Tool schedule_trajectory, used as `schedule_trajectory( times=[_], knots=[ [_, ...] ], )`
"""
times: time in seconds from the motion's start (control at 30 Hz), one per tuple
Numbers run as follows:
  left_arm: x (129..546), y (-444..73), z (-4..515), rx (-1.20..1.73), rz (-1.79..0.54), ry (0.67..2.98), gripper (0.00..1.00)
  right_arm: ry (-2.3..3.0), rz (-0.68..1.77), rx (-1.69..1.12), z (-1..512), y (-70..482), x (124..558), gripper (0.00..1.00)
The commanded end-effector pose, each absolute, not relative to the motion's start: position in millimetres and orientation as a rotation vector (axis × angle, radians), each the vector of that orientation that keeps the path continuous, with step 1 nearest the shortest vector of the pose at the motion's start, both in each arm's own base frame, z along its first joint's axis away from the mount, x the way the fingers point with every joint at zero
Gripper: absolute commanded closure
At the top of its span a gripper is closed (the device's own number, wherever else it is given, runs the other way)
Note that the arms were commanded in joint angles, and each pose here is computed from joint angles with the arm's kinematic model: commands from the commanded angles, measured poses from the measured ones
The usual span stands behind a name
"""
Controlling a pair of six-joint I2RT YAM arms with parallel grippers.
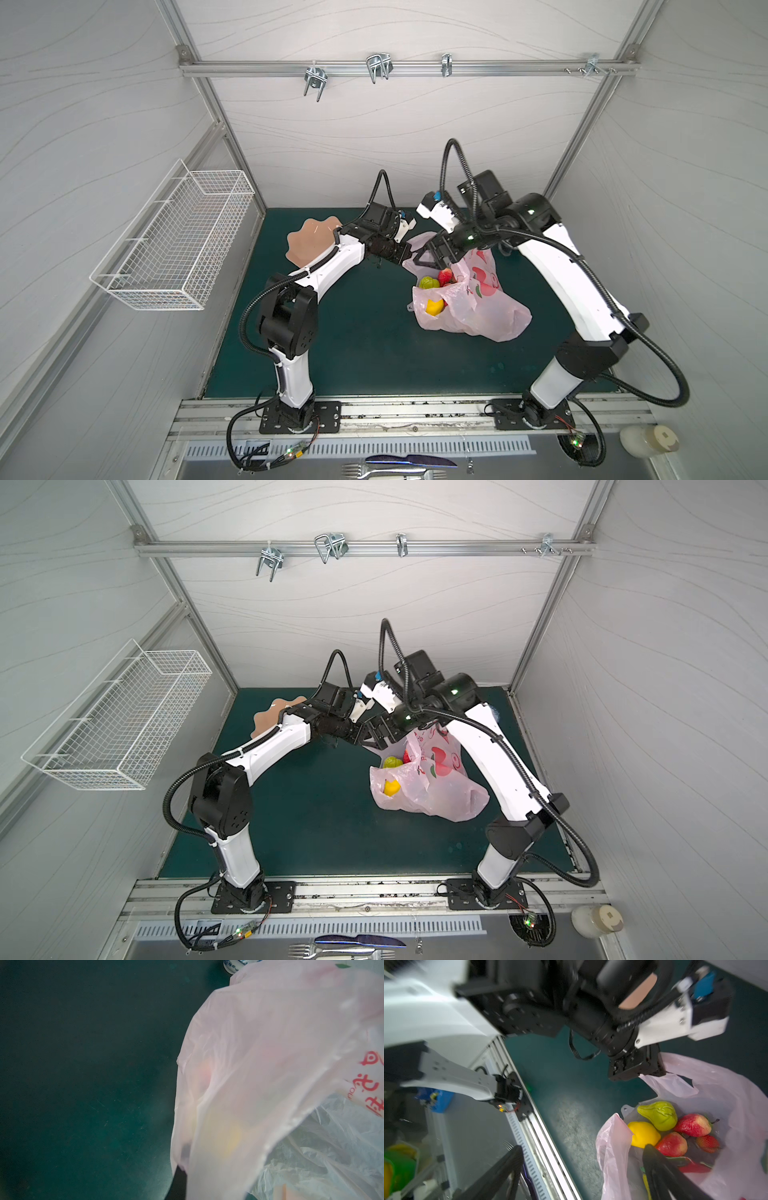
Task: Place the fruits into the plastic bag
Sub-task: 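Reach the right gripper to the bag's other rim and grasp it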
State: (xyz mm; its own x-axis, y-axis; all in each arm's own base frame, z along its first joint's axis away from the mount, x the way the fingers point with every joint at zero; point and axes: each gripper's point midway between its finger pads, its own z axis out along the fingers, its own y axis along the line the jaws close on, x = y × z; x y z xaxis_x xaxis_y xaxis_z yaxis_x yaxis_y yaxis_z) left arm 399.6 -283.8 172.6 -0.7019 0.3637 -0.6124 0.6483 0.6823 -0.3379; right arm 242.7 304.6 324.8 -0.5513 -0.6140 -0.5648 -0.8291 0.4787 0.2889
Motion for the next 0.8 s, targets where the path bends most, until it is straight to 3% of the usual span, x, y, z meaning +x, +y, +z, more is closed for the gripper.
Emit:
schedule_trajectory(
  times=[0.0, 0.2, 0.6, 0.77],
  knots=[
    [400.7, -285.5, 183.4, 0.793, -0.773, 2.349, 1.00, 2.425, 0.550, -1.415, 283.2, 286.3, 228.6, 0.09],
    [401.5, -282.6, 184.2, 0.792, -0.774, 2.349, 1.00, 2.478, 0.515, -1.571, 244.0, 290.5, 207.5, 0.10],
    [401.2, -282.3, 183.1, 0.796, -0.771, 2.355, 1.00, 2.522, 0.222, -1.675, 191.0, 288.5, 223.2, 0.14],
    [403.2, -279.4, 183.6, 0.788, -0.753, 2.357, 1.00, 2.521, 0.157, -1.720, 176.2, 286.3, 223.1, 0.21]
  ],
)
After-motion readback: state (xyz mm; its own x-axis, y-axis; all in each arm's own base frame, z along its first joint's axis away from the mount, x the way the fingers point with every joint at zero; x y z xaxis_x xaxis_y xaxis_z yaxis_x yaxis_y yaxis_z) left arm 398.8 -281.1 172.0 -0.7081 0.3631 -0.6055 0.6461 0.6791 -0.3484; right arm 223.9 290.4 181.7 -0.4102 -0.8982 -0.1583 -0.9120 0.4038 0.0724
